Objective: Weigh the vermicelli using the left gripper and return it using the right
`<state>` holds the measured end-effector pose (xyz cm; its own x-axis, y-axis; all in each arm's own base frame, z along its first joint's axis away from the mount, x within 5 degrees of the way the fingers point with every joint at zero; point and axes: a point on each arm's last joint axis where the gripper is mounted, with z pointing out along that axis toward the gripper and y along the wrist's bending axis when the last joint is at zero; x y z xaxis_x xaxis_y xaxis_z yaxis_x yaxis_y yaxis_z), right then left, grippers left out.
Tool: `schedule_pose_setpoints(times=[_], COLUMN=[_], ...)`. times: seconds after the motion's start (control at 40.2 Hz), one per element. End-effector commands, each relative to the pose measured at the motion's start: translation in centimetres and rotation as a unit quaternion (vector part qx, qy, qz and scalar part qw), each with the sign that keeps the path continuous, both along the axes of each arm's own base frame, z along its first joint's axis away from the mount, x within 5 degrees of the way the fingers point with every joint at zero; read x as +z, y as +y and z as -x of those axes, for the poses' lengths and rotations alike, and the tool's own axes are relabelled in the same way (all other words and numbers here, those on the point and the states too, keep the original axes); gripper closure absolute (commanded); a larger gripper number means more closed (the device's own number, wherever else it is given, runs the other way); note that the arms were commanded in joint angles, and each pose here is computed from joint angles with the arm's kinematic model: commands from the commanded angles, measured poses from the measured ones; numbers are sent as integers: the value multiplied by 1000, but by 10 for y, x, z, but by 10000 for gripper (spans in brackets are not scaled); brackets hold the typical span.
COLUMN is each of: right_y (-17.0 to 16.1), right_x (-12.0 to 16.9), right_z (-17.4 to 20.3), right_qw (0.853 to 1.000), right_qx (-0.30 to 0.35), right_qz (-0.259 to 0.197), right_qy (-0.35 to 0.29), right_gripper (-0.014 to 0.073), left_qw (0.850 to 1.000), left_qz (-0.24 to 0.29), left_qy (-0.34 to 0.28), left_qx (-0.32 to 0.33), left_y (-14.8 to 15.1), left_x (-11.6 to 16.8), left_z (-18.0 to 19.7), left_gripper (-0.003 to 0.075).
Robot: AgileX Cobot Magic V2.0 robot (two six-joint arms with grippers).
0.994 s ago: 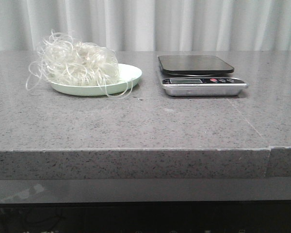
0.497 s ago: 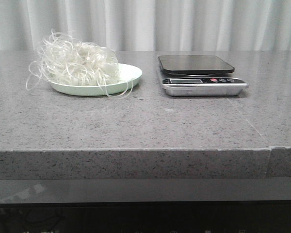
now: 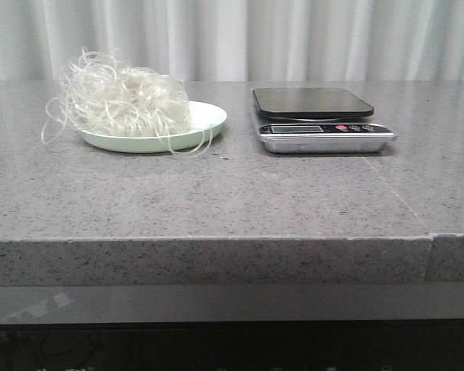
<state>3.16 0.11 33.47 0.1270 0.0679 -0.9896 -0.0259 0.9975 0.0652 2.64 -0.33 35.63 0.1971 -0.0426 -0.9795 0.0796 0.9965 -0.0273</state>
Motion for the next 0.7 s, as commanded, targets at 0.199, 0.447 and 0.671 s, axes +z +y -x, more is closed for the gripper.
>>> schedule_pose_setpoints(times=[0.199, 0.447, 0.671], right_y=[0, 0, 0], right_x=[52, 37, 27], right_z=[-34, -69, -84], right_qw=[996, 981, 970], right_qx=[-2, -1, 0], right_qz=[7, 8, 9], right_qy=[93, 192, 244], right_gripper=[437, 437, 437], left_qw=[995, 984, 973], left_qz=[-6, -11, -13], left_qy=[97, 180, 229], left_qx=[-11, -12, -12], left_y=[-4, -6, -7], left_x=[54, 37, 17], left_z=[-36, -68, -85], left_gripper=[565, 565, 565])
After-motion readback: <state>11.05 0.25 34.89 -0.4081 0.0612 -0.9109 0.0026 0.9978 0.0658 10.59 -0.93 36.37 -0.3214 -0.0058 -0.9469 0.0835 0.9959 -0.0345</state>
